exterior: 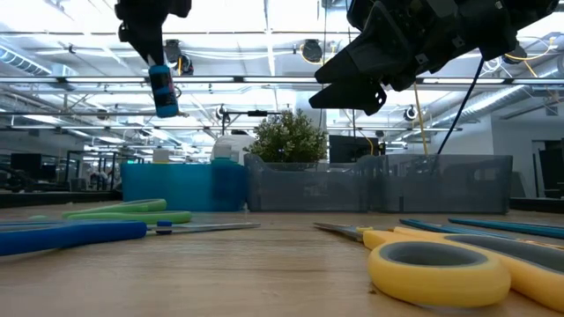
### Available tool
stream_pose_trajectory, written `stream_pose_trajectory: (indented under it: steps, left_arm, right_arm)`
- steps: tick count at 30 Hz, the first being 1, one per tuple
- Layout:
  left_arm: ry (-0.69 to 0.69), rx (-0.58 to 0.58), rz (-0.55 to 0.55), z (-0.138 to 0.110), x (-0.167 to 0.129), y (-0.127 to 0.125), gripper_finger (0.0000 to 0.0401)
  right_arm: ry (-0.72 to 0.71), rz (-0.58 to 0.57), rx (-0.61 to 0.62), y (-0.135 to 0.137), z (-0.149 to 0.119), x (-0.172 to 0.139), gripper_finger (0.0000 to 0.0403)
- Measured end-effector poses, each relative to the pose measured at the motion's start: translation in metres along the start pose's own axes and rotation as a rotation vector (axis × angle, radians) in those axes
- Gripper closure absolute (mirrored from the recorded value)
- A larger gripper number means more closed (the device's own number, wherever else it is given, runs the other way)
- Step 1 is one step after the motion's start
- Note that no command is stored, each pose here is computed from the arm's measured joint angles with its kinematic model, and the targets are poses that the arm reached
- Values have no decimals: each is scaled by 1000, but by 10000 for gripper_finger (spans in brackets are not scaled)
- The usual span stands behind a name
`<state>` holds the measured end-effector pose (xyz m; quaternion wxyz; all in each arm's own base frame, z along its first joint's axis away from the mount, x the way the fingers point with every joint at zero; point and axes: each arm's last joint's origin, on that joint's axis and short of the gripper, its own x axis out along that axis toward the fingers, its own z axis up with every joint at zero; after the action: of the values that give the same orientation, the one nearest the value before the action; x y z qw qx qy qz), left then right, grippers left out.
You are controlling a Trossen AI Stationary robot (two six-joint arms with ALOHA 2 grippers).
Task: Pick & Place Paint Supplies
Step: Put the blue paint bottle into the blue bin
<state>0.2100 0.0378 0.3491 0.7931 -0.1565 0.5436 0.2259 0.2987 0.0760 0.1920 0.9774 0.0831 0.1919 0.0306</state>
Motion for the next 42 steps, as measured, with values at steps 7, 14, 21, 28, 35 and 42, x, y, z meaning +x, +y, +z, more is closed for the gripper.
stream_pose_trajectory:
  steps: [7,14,21,28,35,42]
  left_arm:
    - [67,-22,-8,-4,28,11,280]
    - [91,-24,-29,-9,59,15,280]
    - [98,-31,-27,-15,79,19,280]
    - [95,-48,-25,-19,94,23,280]
    - [88,-48,-40,-24,108,24,280]
    - [91,-45,-40,-27,113,24,280]
  right_arm:
    - [0,0,0,0,0,0,149]
    - [0,0,0,0,0,0,149]
    - [0,-1,0,0,0,0,149]
    - [0,-2,-3,0,0,0,149]
    - [0,-2,-3,0,0,0,149]
    - [0,-2,-3,0,0,0,149]
